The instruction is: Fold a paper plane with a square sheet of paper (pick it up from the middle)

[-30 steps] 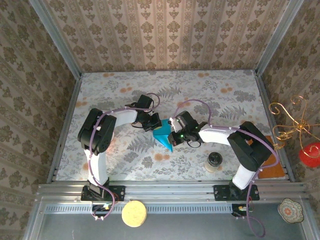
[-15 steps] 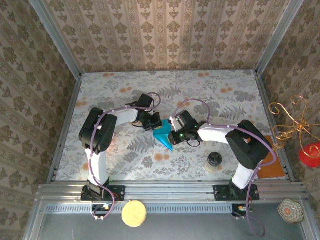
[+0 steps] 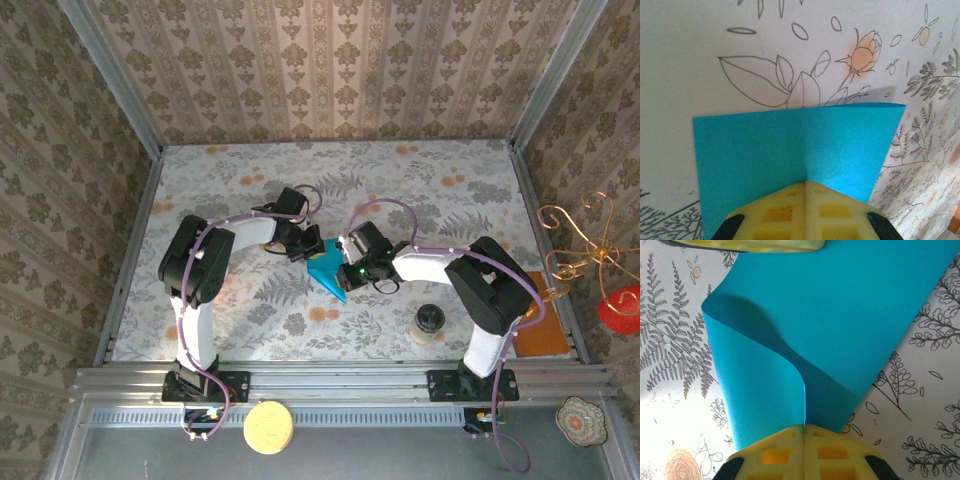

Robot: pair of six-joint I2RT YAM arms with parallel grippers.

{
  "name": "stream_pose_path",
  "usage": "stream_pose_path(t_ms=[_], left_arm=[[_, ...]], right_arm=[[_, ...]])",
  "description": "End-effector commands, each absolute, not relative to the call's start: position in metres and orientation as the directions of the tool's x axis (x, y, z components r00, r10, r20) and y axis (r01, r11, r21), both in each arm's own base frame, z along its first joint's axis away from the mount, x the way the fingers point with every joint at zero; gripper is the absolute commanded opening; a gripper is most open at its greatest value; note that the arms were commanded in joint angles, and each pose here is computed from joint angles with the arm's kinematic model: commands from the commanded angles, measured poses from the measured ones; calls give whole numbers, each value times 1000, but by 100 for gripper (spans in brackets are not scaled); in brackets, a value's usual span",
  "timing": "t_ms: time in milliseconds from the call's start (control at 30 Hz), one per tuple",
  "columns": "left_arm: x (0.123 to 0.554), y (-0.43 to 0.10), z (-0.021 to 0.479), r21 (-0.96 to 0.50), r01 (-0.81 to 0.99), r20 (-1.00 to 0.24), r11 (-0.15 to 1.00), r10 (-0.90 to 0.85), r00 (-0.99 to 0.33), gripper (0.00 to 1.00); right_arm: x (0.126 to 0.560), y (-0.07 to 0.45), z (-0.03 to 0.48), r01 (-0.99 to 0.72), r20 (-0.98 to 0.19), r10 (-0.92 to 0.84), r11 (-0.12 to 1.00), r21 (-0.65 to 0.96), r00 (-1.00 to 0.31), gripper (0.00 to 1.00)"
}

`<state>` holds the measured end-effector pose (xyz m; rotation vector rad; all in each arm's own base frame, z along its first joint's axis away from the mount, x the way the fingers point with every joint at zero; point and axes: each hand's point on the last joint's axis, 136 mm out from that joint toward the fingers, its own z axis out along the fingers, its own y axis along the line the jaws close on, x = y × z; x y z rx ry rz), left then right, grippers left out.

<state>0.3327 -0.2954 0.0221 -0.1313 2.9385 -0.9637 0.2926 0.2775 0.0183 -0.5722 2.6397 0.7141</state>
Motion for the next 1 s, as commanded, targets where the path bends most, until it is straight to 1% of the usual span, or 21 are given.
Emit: stream_pose_path(t_ms=[0, 233, 433, 533, 767, 967], left_arm=[[322, -290, 14, -552, -72, 13, 831, -77, -997, 8], [334, -287, 52, -577, -52, -86, 815, -124, -989, 10], [322, -267, 69, -583, -111, -130, 805, -227, -965, 11], [310, -266, 76, -612, -129, -141, 780, -269, -953, 11], [282, -282, 75, -642, -165, -129, 749, -317, -940, 11], [266, -292, 65, -686, -194, -80, 701, -337, -938, 11]], right_arm=[[291, 272, 10, -443, -382, -296, 809, 388, -876, 0], [289, 271, 4, -429, -359, -296, 817, 385, -885, 0], [289, 270, 1, -417, -340, -294, 823, 385, -893, 0], [289, 271, 0, -413, -334, -292, 823, 389, -896, 0], [288, 270, -3, -407, -320, -294, 826, 389, -901, 0], [289, 270, -3, -408, -320, -294, 827, 388, -901, 0]])
